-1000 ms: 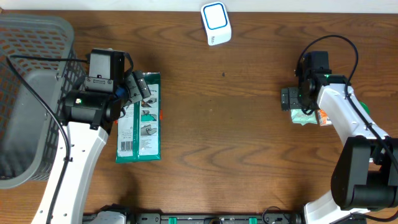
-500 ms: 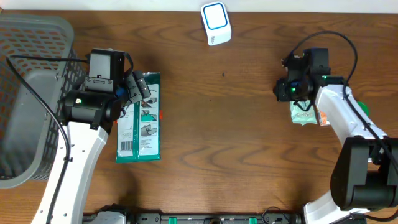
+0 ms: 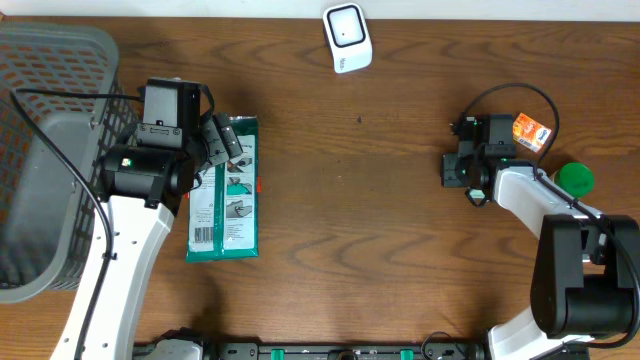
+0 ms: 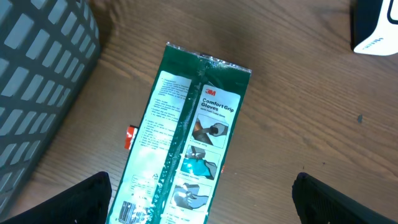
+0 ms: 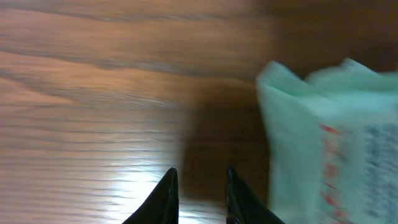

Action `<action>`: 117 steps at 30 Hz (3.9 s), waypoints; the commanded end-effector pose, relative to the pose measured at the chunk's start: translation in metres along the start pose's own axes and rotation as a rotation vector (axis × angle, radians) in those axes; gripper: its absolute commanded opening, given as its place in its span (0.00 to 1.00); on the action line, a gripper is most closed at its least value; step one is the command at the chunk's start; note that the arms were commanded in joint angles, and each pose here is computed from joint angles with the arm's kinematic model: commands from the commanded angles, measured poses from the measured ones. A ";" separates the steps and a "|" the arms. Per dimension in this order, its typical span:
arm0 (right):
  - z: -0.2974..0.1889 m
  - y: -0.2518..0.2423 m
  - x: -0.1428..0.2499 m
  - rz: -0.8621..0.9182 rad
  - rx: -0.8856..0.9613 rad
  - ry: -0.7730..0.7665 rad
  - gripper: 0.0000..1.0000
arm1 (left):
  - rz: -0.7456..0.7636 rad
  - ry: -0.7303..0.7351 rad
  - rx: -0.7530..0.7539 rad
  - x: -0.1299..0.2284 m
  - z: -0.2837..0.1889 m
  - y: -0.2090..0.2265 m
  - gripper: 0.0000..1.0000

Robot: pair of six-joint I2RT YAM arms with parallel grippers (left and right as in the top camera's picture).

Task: Scan the item barcode
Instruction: 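Lower the wipes pack onto the table and open the right gripper, then move the right gripper left toward the green gloves pack, then grasp the green gloves pack with the right gripper and pull it right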

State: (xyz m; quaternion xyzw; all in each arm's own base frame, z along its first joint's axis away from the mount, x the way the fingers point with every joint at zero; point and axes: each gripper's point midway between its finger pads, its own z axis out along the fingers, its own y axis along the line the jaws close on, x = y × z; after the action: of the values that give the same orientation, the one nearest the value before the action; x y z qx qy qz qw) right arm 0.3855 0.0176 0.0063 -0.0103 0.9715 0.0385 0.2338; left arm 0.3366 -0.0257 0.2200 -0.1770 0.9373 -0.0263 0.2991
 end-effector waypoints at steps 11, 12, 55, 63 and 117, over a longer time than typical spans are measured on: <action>-0.014 -0.081 0.018 0.152 0.345 0.043 0.10 | 0.009 -0.020 -0.006 -0.006 -0.004 0.001 0.93; -0.015 -0.080 0.017 0.152 0.344 0.038 0.11 | 0.009 -0.020 -0.006 -0.006 -0.004 0.001 0.93; -0.172 0.202 -0.030 -0.166 -0.386 0.016 0.79 | 0.009 -0.020 -0.006 -0.006 -0.004 0.001 0.93; -0.137 0.251 -0.004 -0.246 -0.466 0.120 0.99 | 0.009 -0.020 -0.006 -0.006 -0.004 0.001 0.93; -0.059 0.448 0.096 -0.239 -0.979 0.311 0.66 | 0.009 -0.020 -0.006 -0.006 -0.004 0.001 0.93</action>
State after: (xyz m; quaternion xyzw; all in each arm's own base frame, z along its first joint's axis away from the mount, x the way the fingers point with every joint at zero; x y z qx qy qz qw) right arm 0.2577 0.4542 0.0466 -0.2471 0.8548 0.4516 0.0661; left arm 0.3366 -0.0257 0.2199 -0.1770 0.9373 -0.0263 0.2991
